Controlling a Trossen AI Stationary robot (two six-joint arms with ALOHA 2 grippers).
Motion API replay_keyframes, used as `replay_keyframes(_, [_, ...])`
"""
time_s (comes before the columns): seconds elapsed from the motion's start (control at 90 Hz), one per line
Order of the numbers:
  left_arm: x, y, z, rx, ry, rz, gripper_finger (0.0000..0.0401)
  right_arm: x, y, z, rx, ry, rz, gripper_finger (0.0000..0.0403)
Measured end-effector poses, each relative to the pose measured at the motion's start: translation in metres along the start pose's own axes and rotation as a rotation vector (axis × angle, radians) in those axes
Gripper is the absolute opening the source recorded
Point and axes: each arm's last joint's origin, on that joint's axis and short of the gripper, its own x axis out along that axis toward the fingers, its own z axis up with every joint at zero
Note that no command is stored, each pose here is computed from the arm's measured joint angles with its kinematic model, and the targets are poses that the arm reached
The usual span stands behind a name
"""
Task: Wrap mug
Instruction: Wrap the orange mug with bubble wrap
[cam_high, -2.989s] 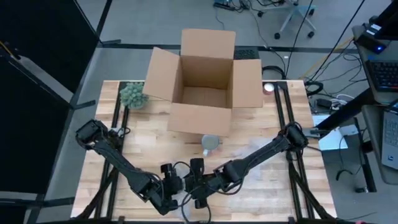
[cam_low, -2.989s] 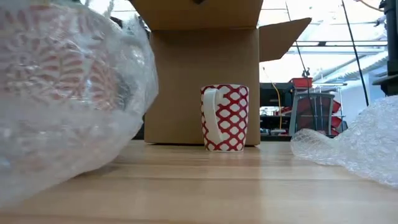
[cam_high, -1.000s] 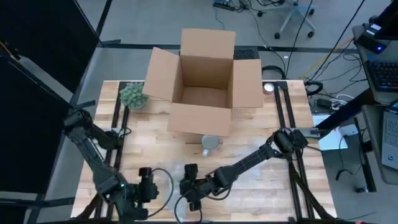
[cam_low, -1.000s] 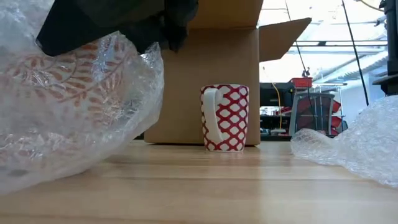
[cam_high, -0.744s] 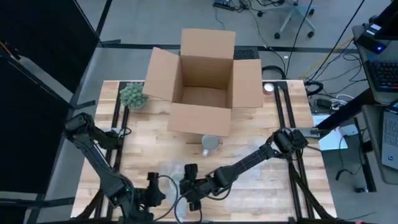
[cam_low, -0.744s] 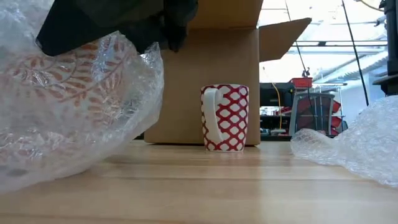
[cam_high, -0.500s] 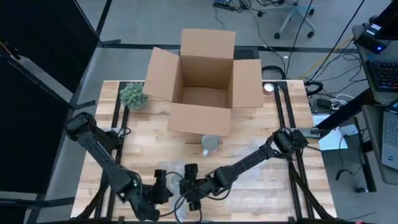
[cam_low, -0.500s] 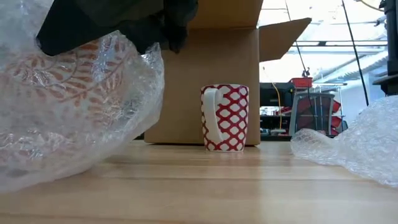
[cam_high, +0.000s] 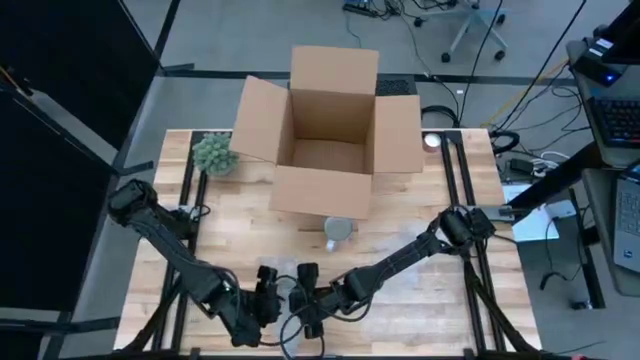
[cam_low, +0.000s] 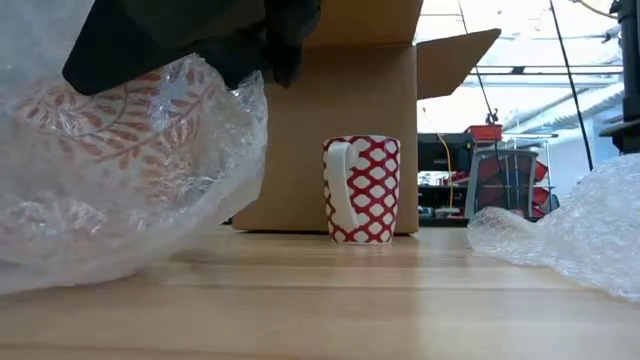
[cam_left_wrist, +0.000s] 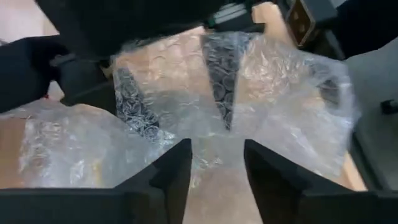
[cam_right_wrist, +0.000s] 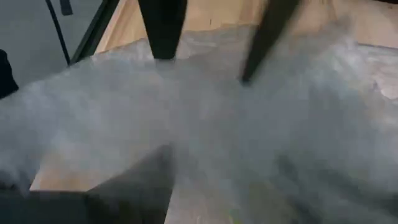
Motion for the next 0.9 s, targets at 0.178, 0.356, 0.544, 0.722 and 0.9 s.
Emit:
replay_keyframes(0.178, [0.027,-0.007,-0.005,0.046,0.076,-0.029,0.0161,-0.011,-0.002,0.005,-0.009,0.011,0.004,0.0217])
replay_keyframes(0.356, [0.039,-0.008,-0.011,0.052,0.127,-0.014,0.0161,-0.05,-0.008,0.018,-0.019,0.046,0.0,0.0217])
replay_keyframes(0.544, [0.043,-0.004,-0.011,0.026,0.136,-0.012,0.0161,-0.075,0.0,0.028,-0.035,0.0,0.036,0.0217])
replay_keyframes(0.722, [0.044,-0.002,-0.01,0.005,0.133,-0.015,0.0161,-0.054,0.006,0.028,-0.082,-0.077,0.047,0.0217])
replay_keyframes(0.9, [0.044,-0.002,-0.01,0.003,0.131,-0.017,0.0161,-0.024,-0.003,0.014,-0.076,-0.016,0.041,0.0217])
